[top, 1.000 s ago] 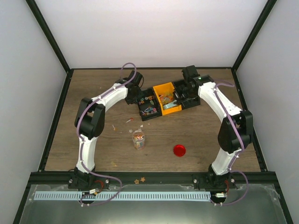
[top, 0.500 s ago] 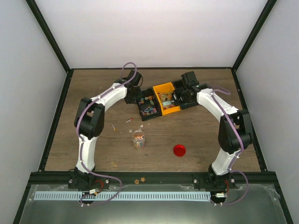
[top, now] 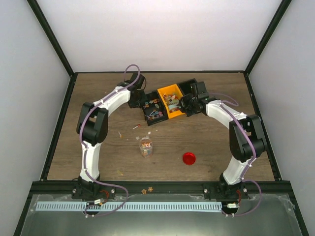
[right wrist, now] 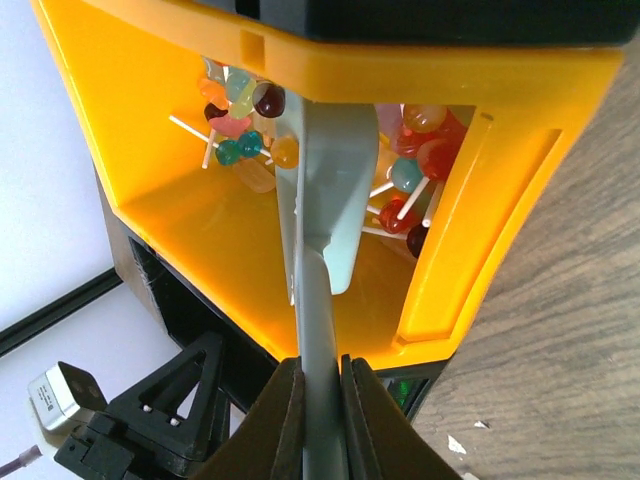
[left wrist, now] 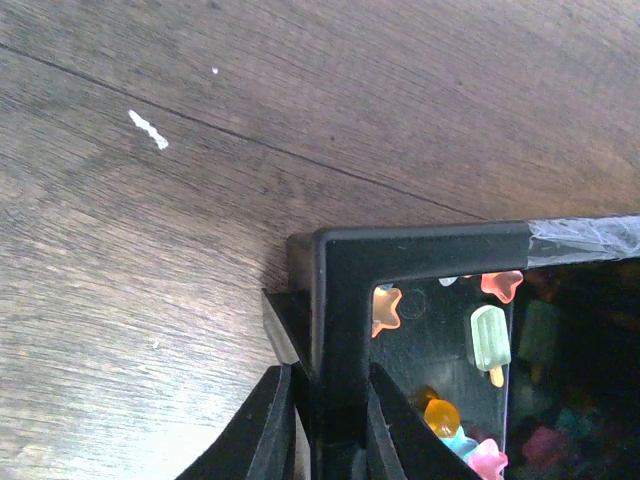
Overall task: Pack the candies
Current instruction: Scoop the fake candies from the storage box.
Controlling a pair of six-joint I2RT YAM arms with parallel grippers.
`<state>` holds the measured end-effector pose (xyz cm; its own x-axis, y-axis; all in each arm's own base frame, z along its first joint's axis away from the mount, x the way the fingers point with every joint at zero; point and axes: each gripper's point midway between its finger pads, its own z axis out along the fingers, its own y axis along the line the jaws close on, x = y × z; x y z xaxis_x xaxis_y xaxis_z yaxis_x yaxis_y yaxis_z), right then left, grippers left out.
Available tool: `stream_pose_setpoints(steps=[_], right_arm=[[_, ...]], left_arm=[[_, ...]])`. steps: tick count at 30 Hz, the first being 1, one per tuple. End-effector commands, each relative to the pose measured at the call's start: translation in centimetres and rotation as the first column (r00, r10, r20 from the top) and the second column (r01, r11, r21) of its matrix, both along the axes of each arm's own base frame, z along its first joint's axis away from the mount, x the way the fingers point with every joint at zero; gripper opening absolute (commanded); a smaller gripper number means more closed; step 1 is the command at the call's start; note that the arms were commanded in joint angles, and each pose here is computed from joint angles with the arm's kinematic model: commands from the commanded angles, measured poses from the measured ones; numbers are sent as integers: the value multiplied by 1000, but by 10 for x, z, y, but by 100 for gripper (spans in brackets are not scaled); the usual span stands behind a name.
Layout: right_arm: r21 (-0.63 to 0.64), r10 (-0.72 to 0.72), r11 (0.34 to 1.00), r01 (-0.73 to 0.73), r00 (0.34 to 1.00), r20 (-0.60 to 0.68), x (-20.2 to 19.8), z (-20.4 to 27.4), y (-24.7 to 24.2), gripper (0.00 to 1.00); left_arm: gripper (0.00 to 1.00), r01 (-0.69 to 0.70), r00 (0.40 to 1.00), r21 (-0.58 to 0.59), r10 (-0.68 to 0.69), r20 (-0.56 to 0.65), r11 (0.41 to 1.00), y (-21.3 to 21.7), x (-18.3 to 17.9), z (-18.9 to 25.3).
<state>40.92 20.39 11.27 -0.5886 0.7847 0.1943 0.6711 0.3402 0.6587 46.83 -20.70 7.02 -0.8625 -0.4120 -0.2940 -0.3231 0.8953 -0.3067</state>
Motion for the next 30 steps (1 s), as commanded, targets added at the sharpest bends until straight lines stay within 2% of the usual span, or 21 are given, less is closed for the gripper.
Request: stream_pose_setpoints(steps=[1,5,10,14,23,26,30], right_arm=[[-75,12,997,-26,984,-175,-28,-66,-1,1],[-104,31,993,-53,978,-207,-33,-51,-2,1],[-117,23,992,-42,988,-153,-37,1,-9,1],[-117,30,992,-47,989,-145,-45,22,-12,1],[-116,57,990,-85,972,-226,-50,-18,-7,1],[-128,78,986,-105,977,-197,-33,-33,-3,1],[-58,124,989,-133,982,-146,-16,-56,14,1]], left_arm=[[13,68,993,-67,-73,-89,995,-20,-15,-31],[13,52,994,-62,-57,-88,997,-15,-13,-30],[13,21,995,-56,-26,-94,998,-8,-11,-31],[19,-10,995,-24,7,-104,1000,0,-12,-32],[18,30,993,-30,-33,-110,999,-3,-13,-36],[18,57,995,-8,-58,-81,998,-5,-7,-28],[17,80,993,-17,-82,-82,997,-11,-4,-27]])
